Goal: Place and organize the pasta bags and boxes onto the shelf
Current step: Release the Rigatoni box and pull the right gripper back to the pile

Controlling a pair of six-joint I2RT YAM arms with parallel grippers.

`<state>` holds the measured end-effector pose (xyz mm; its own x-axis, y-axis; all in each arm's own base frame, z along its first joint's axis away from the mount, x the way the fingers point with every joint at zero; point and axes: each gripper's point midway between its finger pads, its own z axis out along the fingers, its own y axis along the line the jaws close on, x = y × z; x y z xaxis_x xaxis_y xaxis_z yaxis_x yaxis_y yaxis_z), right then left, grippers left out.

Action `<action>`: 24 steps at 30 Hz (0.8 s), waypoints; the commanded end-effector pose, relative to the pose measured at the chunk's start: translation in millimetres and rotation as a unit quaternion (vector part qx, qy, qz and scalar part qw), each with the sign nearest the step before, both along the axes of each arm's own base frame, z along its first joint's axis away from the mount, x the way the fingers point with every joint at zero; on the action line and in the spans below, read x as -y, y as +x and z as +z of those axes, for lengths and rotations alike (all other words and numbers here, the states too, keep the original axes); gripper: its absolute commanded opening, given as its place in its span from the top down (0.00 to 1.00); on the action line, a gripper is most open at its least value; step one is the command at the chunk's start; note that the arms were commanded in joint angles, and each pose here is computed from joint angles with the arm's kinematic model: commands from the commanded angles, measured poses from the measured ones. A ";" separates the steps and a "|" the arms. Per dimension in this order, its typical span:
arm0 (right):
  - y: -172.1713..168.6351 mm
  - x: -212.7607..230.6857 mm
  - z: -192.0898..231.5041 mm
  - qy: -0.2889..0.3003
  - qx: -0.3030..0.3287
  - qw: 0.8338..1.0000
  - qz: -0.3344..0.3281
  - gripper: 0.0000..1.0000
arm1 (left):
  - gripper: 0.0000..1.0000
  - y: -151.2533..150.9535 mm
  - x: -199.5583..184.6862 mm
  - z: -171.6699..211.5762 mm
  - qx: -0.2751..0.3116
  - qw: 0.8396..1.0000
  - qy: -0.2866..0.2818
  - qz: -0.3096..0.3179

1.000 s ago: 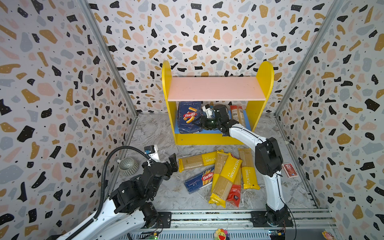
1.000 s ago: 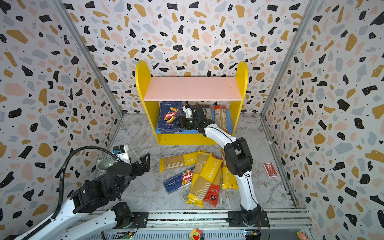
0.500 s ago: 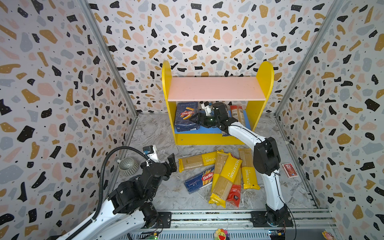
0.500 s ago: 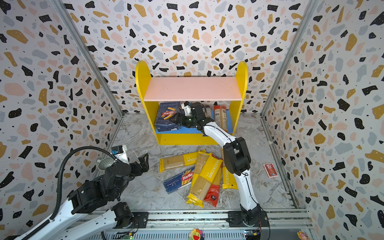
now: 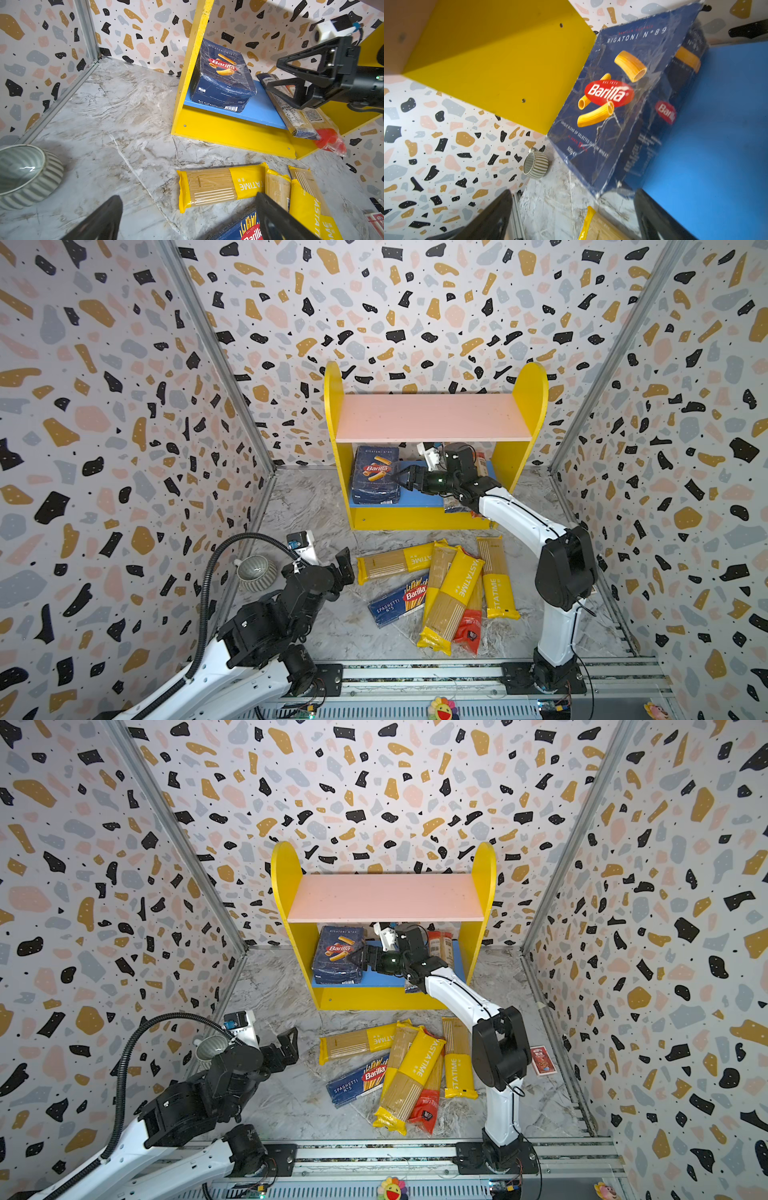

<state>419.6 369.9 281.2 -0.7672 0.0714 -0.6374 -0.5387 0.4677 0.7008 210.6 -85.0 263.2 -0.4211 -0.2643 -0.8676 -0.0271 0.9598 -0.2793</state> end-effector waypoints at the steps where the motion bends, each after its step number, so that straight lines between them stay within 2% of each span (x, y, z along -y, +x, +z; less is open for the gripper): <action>1: -29.5 12.1 6.7 -0.014 0.013 1.000 0.005 0.09 | 0.01 2.2 6.8 -5.3 0.000 1.000 -0.004 -0.009; 8: -94.0 47.2 -60.2 -0.111 -0.019 0.993 -0.021 0.09 | 0.01 6.2 28.9 -31.8 -0.027 0.999 -0.011 -0.039; 15: -154.5 97.5 -113.8 -0.199 -0.047 0.977 -0.054 0.09 | 0.00 10.0 60.4 -59.1 -0.057 0.995 -0.034 -0.081; 24: -204.1 150.1 -138.9 -0.225 -0.077 0.966 -0.099 0.09 | 0.01 12.3 94.0 -96.5 -0.100 0.986 -0.041 -0.125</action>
